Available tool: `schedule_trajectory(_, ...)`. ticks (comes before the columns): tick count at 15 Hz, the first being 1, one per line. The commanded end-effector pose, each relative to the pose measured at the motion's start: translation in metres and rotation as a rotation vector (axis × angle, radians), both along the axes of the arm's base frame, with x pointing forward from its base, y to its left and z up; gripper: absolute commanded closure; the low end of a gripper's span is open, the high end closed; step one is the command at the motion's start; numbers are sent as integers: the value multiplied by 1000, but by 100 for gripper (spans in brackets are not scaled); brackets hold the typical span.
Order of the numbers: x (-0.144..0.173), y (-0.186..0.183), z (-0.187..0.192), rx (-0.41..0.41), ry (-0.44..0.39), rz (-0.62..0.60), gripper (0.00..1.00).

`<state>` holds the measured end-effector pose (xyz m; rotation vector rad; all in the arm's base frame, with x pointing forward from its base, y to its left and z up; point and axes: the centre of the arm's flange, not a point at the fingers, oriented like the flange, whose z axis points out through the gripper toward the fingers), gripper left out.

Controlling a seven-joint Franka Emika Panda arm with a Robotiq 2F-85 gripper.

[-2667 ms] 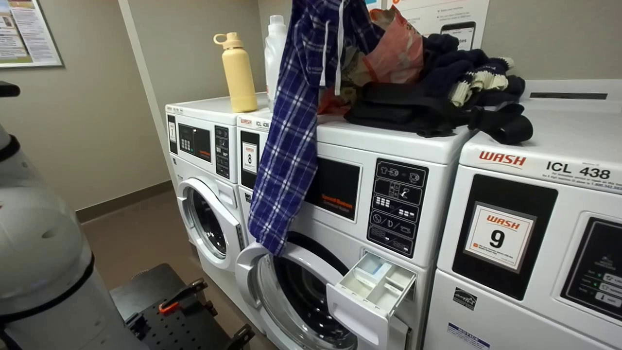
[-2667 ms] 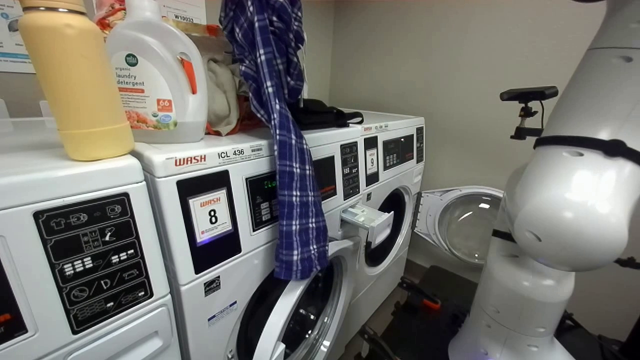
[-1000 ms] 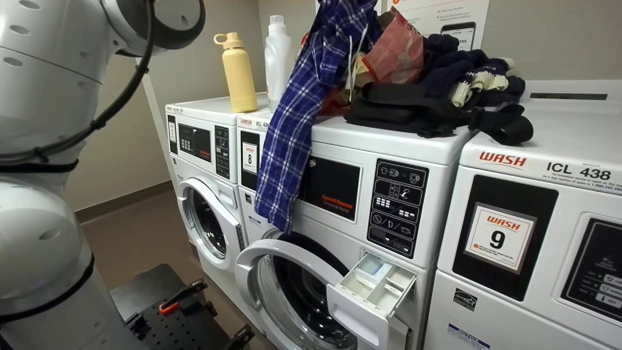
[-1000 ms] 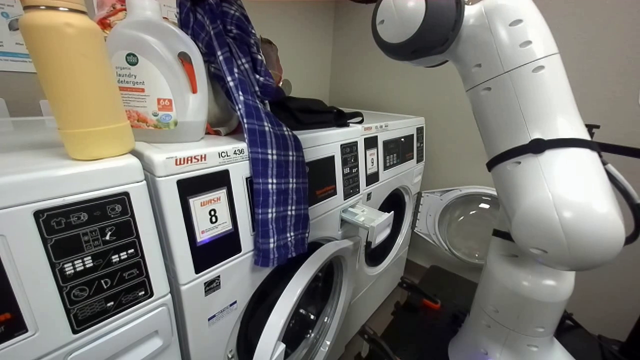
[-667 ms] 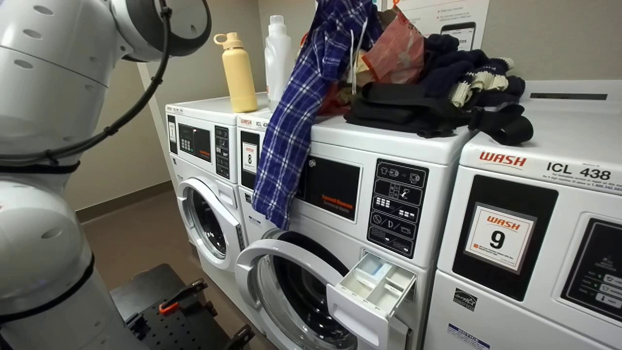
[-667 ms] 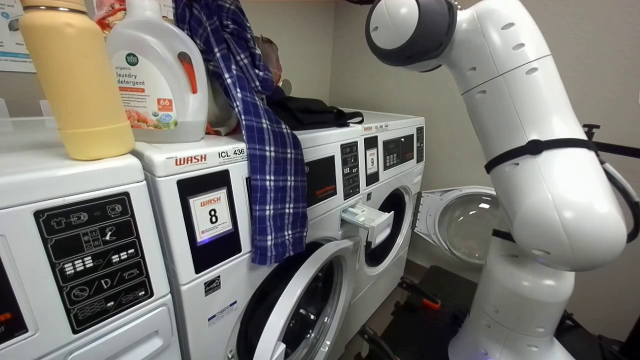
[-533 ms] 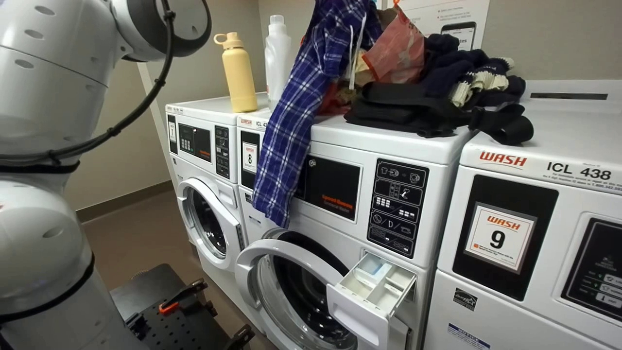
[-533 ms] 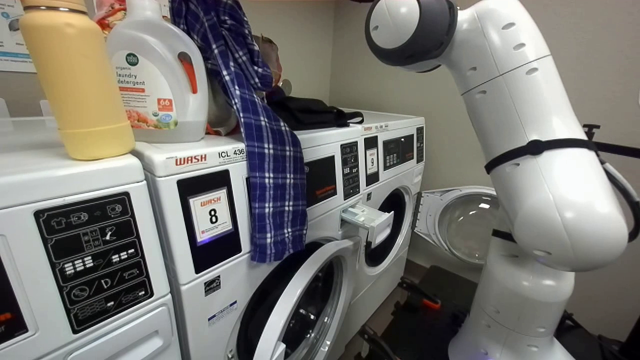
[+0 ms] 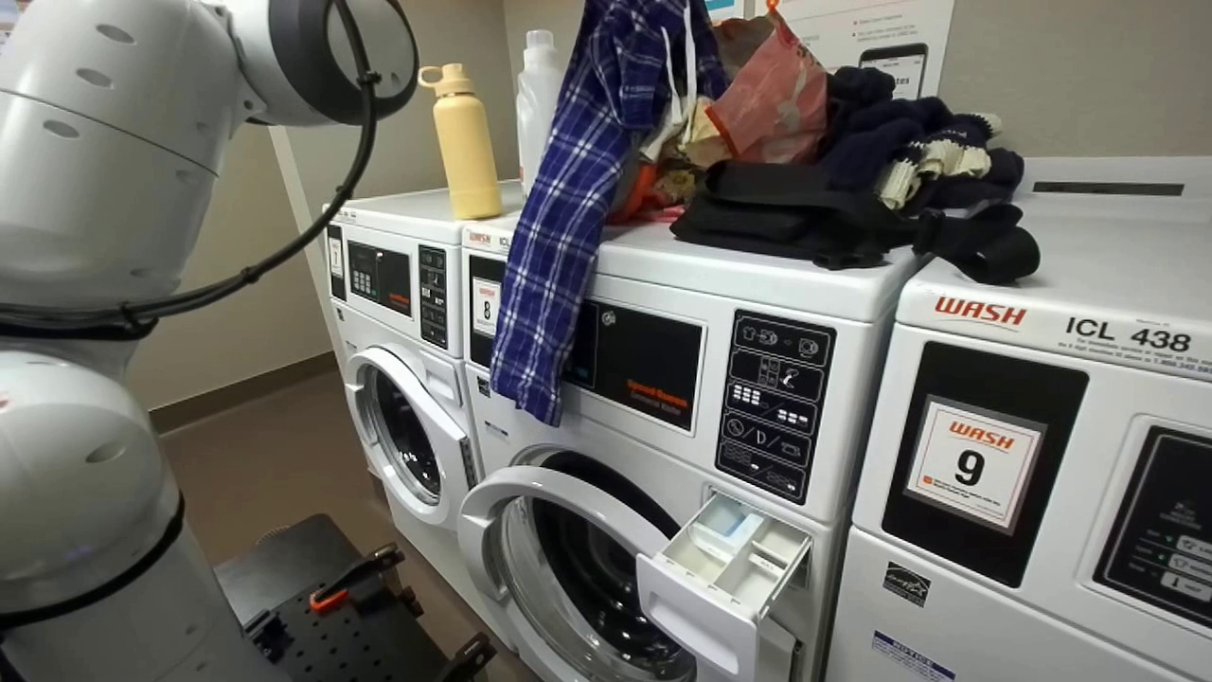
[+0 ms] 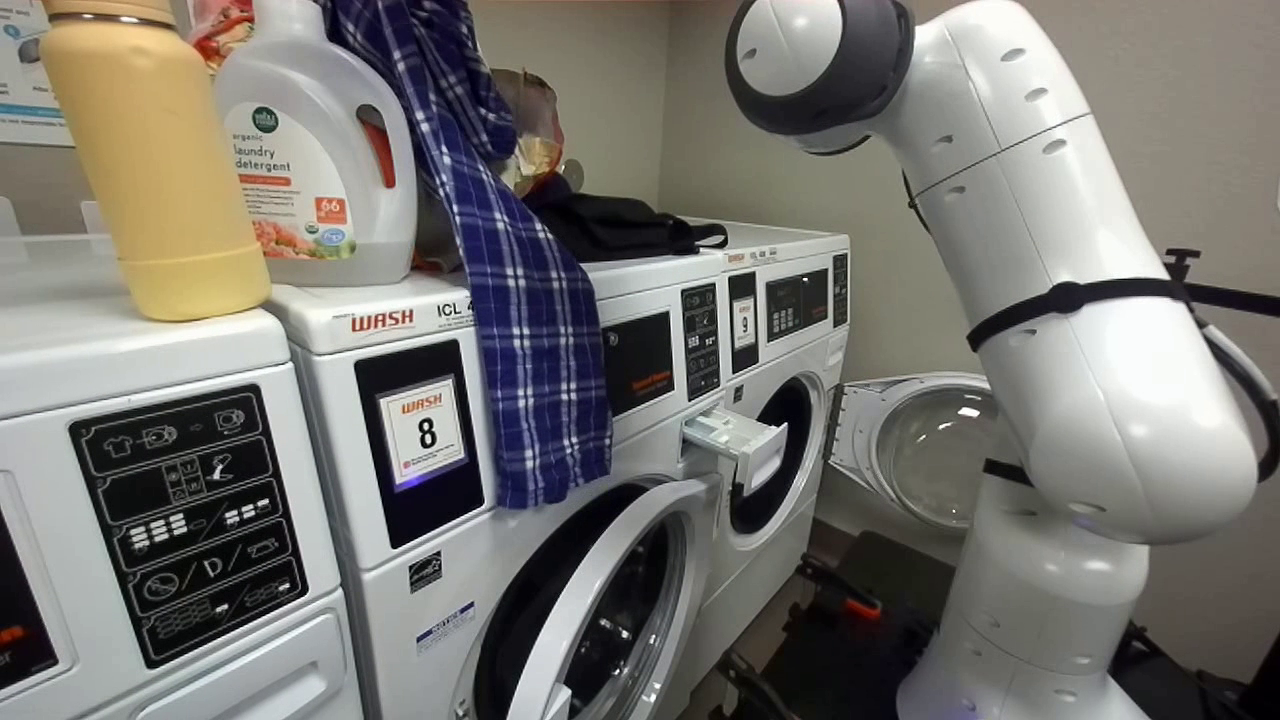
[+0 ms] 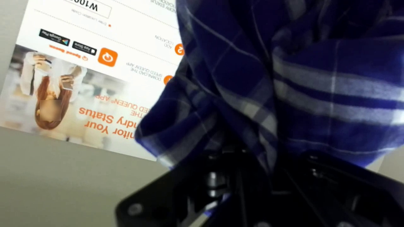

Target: Put the blue checked shirt in the bag

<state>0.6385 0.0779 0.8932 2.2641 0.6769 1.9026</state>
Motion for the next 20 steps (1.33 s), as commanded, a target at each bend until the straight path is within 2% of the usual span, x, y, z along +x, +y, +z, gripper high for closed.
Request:
schedule_trajectory(1,24,5,61,21,-52,26,99)
schedule_trajectory(5,26,8,69,26,-79,20,99)
schedule_trajectory(7,35,9,61,18,-66,14,99)
schedule_trajectory(14,92,-8,-8,-19,45,-31,99)
schedule_trajectory(20,123,-51,-56,-67,112,-121,99)
